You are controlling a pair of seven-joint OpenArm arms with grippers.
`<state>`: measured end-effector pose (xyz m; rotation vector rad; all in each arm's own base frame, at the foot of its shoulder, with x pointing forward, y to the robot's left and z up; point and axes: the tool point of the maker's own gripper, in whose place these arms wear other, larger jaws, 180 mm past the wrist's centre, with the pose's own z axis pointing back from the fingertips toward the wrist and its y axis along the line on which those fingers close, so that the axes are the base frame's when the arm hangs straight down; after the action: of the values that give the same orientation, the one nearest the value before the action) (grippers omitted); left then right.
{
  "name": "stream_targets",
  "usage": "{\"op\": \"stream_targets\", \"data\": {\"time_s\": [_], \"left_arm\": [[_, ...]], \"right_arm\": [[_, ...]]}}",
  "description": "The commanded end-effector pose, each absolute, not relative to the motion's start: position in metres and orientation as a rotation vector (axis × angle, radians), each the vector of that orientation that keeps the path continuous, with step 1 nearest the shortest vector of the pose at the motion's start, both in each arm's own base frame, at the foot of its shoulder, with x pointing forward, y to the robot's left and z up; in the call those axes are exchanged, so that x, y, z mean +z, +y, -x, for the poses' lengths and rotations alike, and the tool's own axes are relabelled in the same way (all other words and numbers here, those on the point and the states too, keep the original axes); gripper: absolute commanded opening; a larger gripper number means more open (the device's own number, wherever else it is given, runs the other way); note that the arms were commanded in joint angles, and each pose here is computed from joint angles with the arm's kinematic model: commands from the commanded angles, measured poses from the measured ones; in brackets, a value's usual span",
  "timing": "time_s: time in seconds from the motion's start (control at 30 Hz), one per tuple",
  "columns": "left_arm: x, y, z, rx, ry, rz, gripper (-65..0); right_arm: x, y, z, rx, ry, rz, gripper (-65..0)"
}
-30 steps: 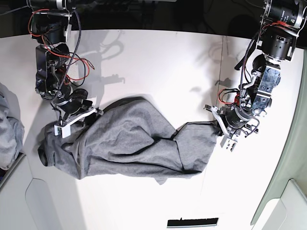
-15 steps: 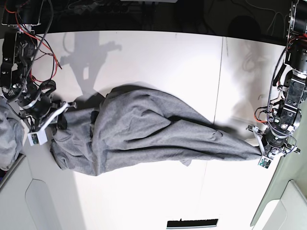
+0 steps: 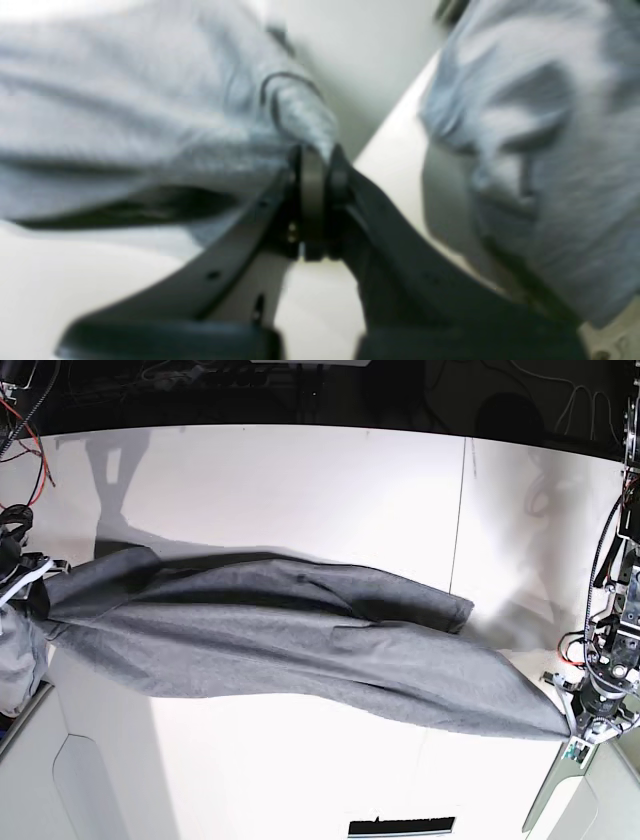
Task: Layout the t-shirt on the table in an organized manner, then fold the t-shirt properly
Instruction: 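Pull the t-shirt taut between both grippers, stretching it lengthwise, then lower the stretched t-shirt onto the table and regrip its ends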
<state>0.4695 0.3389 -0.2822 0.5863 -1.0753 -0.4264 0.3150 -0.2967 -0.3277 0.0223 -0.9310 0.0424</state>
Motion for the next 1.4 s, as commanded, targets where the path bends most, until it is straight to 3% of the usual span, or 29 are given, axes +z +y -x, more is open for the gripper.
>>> {"op": "stream_targets", "data": {"time_s": [0.0, 0.2, 0.33, 0.43, 0.53, 0.9, 1.1, 1.37], "left_arm": [[-0.245, 0.348, -0.482, -0.401, -1.156, -0.63, -65.0], [-0.237, 0.34, -0.49, -0.394, -1.176, -0.566, -65.0], [-0.241, 0.331, -0.491, -0.385, -1.181, -0.503, -51.3], [-0.251, 0.314, -0.493, -0.395, -1.172, -0.447, -39.3], [-0.279, 0.302, -0.486, -0.344, -1.052, -0.373, -38.8], [-0.369, 0.229, -0.403, -0.278, -0.792, 0.145, -38.8], [-0.406, 0.222, -0.338, -0.152, -0.728, 0.254, -37.7], [-0.428, 0.214, -0.319, -0.05, -0.749, 0.25, -34.6]], "right_arm": [[-0.308, -0.307, -0.322, 0.05, -0.982, -0.002, -65.0], [-0.304, -0.301, -0.321, 0.042, -0.991, -0.059, -65.0], [-0.303, -0.298, -0.322, 0.033, -1.001, -0.084, -63.1], [-0.307, -0.294, -0.322, 0.023, -0.999, -0.096, -49.1], [-0.311, -0.289, -0.321, 0.008, -0.998, -0.113, -41.6], [-0.344, -0.294, -0.312, -0.072, -0.918, -0.118, -41.2], [-0.376, -0.301, -0.3, -0.14, -0.841, -0.148, -41.2], [-0.383, -0.302, -0.298, -0.153, -0.826, -0.151, -41.2]]}}
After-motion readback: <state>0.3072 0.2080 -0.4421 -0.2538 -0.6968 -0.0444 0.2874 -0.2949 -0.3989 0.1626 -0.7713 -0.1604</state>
